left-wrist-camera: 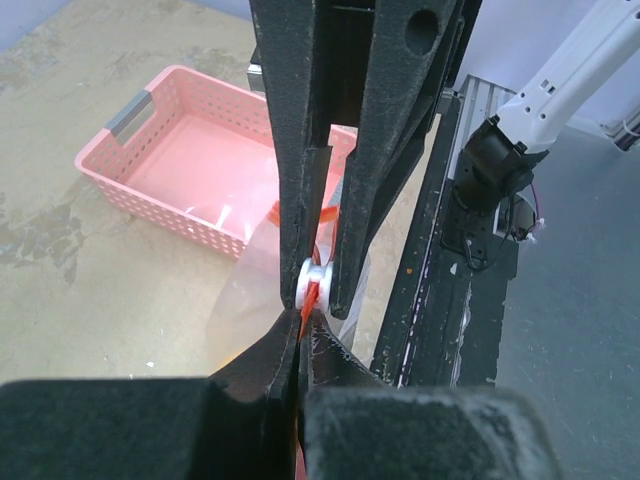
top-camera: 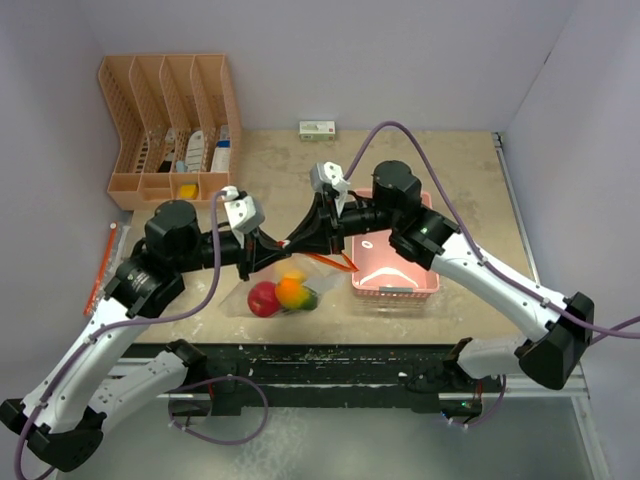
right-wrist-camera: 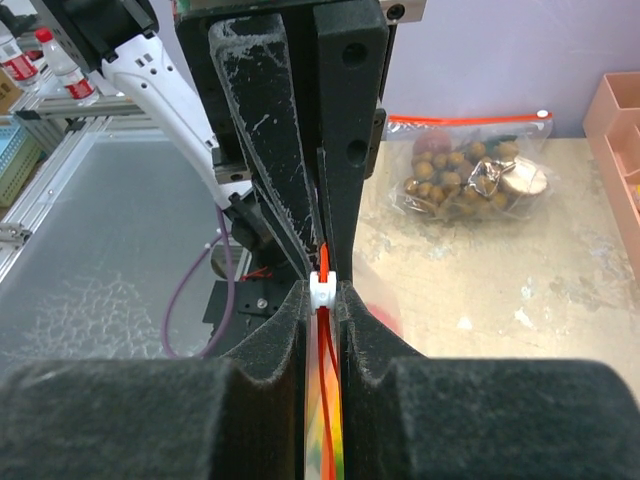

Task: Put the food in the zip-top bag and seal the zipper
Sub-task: Zip the zipper food storage bag at the center of the board.

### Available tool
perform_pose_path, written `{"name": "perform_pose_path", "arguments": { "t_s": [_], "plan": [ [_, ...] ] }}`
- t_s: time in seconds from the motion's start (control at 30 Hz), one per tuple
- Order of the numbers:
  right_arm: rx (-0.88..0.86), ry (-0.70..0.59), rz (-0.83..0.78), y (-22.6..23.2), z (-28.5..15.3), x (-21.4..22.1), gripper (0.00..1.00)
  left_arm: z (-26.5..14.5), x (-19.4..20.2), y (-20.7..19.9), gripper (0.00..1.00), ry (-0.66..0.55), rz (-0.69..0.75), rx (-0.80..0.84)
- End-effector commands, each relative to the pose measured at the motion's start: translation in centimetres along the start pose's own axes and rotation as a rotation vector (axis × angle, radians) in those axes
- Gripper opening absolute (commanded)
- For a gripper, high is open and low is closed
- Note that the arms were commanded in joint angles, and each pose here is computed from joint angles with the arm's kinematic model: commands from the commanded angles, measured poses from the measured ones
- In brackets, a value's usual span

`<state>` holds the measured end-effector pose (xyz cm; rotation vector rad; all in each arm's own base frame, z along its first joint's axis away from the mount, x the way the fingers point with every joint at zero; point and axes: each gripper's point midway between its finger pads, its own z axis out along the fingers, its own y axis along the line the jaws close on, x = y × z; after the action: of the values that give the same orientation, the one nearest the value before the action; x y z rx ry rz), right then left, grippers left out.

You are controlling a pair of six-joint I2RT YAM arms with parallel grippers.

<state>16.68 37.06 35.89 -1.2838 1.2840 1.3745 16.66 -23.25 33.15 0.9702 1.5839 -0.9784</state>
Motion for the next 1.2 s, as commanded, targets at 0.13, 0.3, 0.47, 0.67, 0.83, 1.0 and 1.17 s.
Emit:
{"name": "perform_pose_path", "arguments": {
  "t_s": [0.13, 0.3, 0.47, 0.67, 0.83, 1.0, 1.17],
  "plan": [
    [0.03, 0.05, -0.023, 0.9, -1.4, 0.9, 0.0, -3.0, -5.8, -0.3, 0.0, -0.142, 0.126, -0.103],
    [0.028, 0.069, -0.005, 0.6, -1.3, 1.9, 0.0, -3.3, -6.4, -0.2, 0.0, -0.166, 0.135, -0.119],
    [0.025, 0.101, 0.029, 0.2, -1.1, 3.3, 0.0, -3.5, -6.7, 0.2, 0.0, -0.178, 0.129, -0.152],
    [0.041, 0.126, 0.057, 0.0, -1.3, 5.0, 0.0, -4.9, -7.8, 1.0, 0.0, -0.226, 0.142, -0.243],
    [0.073, 0.145, 0.07, -0.4, -1.6, 6.0, 0.0, -6.1, -8.4, 2.0, 0.0, -0.254, 0.141, -0.338],
    [0.152, 0.173, 0.077, -1.6, -2.2, 7.1, 0.0, -7.5, -8.6, 3.1, 0.0, -0.277, 0.122, -0.438],
    [0.241, 0.21, 0.097, -3.4, -2.8, 8.8, 0.0, -8.9, -9.0, 4.1, 0.0, -0.301, 0.109, -0.532]
  ]
}}
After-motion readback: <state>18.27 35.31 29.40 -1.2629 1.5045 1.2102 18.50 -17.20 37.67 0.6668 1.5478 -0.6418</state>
